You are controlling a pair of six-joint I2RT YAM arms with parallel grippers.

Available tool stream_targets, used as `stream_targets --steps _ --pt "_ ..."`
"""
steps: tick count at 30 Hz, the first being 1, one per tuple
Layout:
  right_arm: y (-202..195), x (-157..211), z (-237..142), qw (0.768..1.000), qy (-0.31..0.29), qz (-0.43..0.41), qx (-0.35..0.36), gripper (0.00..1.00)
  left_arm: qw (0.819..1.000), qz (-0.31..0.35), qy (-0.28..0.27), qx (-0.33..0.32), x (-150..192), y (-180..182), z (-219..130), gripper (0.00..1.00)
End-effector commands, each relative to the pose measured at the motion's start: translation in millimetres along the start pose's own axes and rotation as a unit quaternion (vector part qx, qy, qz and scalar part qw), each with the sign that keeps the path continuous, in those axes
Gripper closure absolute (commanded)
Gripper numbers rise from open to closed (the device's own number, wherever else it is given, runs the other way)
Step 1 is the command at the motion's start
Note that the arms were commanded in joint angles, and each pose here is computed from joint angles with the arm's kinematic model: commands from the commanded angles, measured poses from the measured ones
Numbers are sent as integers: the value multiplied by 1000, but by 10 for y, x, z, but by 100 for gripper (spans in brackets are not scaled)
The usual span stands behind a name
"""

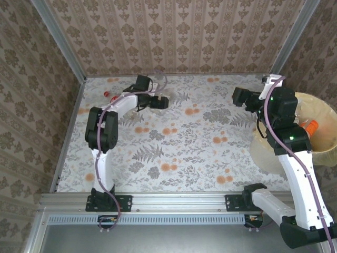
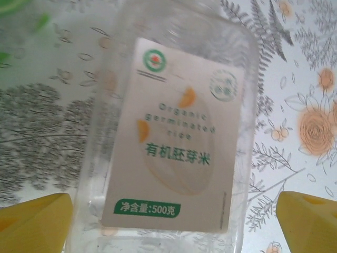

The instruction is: Put the plastic bottles in the bin

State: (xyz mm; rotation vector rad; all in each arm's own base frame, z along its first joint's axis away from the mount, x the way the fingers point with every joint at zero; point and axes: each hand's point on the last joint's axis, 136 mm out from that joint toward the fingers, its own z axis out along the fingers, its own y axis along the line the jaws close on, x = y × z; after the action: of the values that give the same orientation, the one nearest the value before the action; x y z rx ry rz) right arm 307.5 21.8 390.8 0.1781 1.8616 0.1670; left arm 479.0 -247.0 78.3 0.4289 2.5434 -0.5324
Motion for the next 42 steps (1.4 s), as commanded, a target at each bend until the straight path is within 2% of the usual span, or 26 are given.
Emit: stream_targets --steps 1,4,7,11,27,33,42 --pt "64 12 -5 1000 6 -6 -16 0 996 37 15 -79 56 58 -166 0" --pt "53 33 15 1000 8 -7 -13 0 991 52 37 -121 112 147 -144 0" --pt "62 35 21 1000 8 -5 -15 0 988 82 46 -119 169 -31 -63 0" --pt "72 26 -1 1000 6 -4 -17 0 983 99 58 -141 182 -5 11 0" --pt "40 81 -17 1000 12 -10 -10 0 985 97 71 -124 135 -49 343 0" --pt "112 130 23 999 22 -6 -27 0 978 112 48 -167 103 -24 246 16" --pt "411 201 191 996 29 5 -79 0 988 118 -11 -103 6 -364 -166 31"
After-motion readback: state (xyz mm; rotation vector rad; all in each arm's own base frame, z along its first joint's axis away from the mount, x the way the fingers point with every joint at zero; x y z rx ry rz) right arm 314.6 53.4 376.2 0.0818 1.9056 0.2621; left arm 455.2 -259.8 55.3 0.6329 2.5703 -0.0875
